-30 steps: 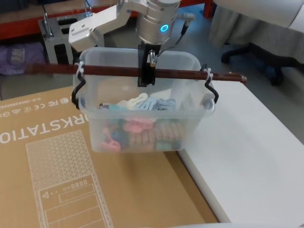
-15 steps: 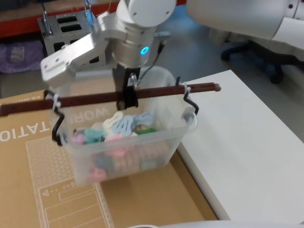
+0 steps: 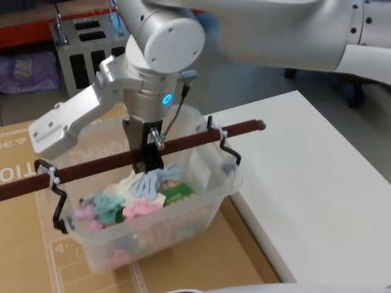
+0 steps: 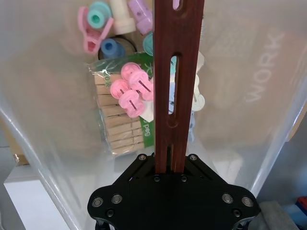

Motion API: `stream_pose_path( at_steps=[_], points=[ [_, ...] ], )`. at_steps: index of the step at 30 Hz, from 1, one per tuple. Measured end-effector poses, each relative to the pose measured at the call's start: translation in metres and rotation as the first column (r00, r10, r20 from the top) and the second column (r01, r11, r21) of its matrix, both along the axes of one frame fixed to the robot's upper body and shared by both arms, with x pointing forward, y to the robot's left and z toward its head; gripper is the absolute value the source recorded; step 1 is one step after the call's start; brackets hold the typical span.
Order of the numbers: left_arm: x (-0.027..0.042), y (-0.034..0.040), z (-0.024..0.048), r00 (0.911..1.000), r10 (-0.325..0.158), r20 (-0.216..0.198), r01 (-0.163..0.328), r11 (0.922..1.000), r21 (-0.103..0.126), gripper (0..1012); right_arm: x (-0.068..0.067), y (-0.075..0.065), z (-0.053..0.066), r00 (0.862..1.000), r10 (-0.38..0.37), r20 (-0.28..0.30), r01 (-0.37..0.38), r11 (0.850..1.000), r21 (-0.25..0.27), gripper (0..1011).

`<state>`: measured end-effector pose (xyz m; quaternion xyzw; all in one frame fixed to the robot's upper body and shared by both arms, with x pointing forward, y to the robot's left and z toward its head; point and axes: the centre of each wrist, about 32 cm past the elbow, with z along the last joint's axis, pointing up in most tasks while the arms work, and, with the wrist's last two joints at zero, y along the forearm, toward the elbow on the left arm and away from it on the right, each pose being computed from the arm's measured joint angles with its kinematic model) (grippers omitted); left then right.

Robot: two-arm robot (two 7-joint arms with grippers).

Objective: Use one hand to grasp the basket and place it at the designated location.

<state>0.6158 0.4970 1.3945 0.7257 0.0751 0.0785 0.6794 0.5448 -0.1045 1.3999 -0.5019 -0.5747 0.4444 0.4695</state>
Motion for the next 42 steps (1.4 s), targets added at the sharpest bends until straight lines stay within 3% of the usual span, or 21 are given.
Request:
stream_pose_path(
  at_steps=[21, 42],
  points=[
    [0.0000, -0.0001, 0.0000, 1.0000, 0.000, 0.000, 0.000, 1.0000, 0.000, 0, -0.001, 0.011, -0.014, 1.000, 0.020, -0.012, -0.020, 1.000, -0.011, 0],
    [0.0000, 0.0000, 0.0000, 1.0000, 0.000, 0.000, 0.000, 1.0000, 0.000, 0, 0.016, 0.020, -0.044, 0.992, -0.125, -0.025, 0.124, 0.992, -0.025, 0]
  ],
)
